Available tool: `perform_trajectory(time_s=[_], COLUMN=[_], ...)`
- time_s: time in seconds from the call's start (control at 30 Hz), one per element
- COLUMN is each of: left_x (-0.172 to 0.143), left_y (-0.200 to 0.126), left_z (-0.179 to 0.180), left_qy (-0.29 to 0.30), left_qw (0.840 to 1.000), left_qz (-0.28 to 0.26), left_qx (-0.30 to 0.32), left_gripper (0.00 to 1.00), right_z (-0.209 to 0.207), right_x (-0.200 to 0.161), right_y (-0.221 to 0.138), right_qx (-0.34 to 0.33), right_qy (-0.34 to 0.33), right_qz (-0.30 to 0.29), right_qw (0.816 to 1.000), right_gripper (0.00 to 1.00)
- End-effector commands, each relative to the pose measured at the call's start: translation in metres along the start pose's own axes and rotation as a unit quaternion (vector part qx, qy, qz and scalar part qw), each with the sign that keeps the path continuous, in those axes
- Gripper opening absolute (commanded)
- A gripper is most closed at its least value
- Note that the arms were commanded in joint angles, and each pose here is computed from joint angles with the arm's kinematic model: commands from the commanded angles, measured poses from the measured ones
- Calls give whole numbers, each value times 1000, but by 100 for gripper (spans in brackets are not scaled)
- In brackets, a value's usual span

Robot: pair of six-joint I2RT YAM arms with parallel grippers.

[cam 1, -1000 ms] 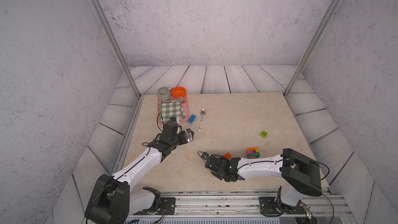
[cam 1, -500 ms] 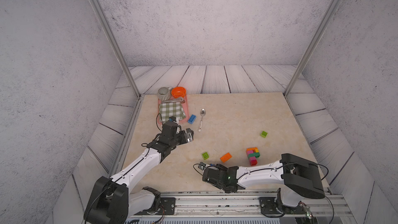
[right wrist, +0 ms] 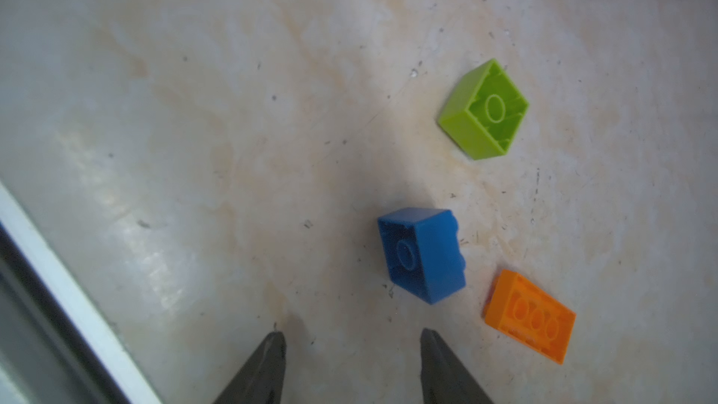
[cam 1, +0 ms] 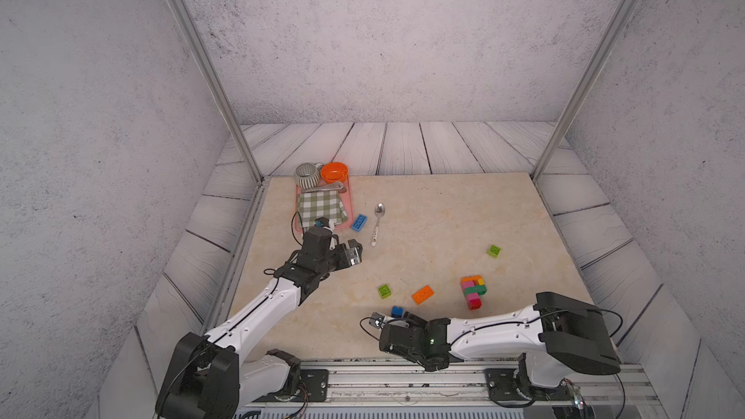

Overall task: Assemble the letter p with lego
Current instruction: Adjust the lego brick at the center of the board.

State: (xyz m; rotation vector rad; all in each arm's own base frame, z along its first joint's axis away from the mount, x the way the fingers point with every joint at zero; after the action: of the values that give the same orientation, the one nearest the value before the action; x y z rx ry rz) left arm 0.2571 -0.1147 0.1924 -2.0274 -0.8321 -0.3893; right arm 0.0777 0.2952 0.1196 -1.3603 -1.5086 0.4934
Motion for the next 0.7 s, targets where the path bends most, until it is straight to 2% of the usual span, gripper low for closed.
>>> perform_trajectory(time_s=[0.0, 0.07, 0.23, 0.33, 0.67], left_x=[-2, -2, -3, -3, -2], left_y=[-2, -1, 1, 3, 2], left_z=[7, 9, 11, 12, 11], left_qy=[0, -3, -11, -15, -18], left_qw=[1000, 1000, 1000, 1000, 1000], left_qz=[-6, -8, -5, -1, 1], left_qx=[16, 17, 20, 17, 8], left_gripper=[99, 98, 98, 98, 98], right_z=[-16, -23, -36, -43, -61], right_x=[13, 17, 19, 17, 20], right_y=[-20, -21, -8, 4, 30], right_qx=[-1, 26, 94, 136, 123], right_qy=[25, 27, 16, 16, 9], right_qz=[-33, -37, -18, 11, 53], right_qw=[999, 999, 995, 991, 991], right_gripper=[70, 76, 85, 85, 80])
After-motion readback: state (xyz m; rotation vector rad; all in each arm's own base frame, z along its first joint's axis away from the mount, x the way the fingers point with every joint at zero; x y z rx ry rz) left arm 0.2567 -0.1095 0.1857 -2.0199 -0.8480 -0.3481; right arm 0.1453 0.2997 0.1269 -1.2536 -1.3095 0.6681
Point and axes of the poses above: each gripper's point midway between its finger pads, its own y axis out along the fingers, its own z axis along the line the jaws close on, x = y × z, the point moved 9 cm from there along -y, back along the fingers, and after that the axes turned 8 degrees about -y, right-handed, at the moved point
